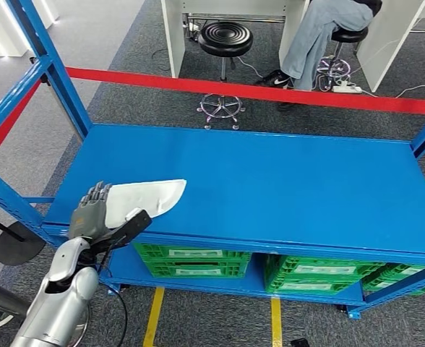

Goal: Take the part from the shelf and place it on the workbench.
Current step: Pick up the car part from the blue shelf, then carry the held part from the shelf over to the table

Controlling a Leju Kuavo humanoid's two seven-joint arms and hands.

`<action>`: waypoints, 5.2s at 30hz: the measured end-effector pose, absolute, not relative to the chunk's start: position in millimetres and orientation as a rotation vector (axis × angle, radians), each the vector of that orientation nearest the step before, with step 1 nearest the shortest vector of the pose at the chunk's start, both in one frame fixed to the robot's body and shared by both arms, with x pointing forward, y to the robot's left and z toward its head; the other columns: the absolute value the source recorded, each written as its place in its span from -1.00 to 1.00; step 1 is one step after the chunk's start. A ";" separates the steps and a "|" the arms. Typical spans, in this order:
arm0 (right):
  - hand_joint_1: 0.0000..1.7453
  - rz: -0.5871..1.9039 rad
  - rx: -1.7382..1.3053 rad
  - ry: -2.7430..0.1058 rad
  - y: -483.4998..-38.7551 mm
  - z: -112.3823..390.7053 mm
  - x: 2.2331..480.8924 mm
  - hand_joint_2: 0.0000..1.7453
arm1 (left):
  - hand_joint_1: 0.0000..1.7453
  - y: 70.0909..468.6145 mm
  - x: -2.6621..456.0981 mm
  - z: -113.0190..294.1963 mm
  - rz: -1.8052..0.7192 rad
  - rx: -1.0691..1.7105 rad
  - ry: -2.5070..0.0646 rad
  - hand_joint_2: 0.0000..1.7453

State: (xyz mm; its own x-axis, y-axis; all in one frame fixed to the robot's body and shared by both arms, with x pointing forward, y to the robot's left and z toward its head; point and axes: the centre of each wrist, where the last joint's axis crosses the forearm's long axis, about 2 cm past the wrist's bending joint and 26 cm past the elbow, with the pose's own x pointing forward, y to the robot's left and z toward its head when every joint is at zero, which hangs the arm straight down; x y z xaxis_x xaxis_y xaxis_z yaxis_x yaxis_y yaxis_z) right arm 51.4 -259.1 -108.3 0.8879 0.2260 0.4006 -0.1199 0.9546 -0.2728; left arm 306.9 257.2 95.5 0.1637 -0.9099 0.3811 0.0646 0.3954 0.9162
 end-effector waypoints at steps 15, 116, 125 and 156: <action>-1.00 0.201 -0.240 -0.459 -259.0 -108.2 51.9 1.00 | 1.00 251.6 304.9 96.1 -0.804 0.872 -1.362 1.00; -1.00 -0.005 -0.160 -0.499 -229.6 -107.2 22.9 1.00 | 1.00 190.1 167.6 130.3 -0.319 0.470 -2.025 1.00; -1.00 -0.022 -0.161 -0.513 -228.0 -103.8 22.2 1.00 | 1.00 189.6 169.2 131.1 -0.317 0.458 -2.045 1.00; -1.00 -0.128 -0.198 -0.485 -236.2 -80.3 6.6 1.00 | 1.00 183.1 185.1 131.5 -0.335 0.372 -2.076 1.00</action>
State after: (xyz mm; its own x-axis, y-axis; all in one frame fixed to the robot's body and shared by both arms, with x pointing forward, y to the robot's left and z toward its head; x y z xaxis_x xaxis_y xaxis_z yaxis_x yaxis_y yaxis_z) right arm 6.6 -236.2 -80.3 0.8770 -0.0752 0.4746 0.1693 0.9727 -0.1586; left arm 185.1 183.1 131.5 -0.4890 -0.3922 0.7792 -0.1274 0.9158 0.3810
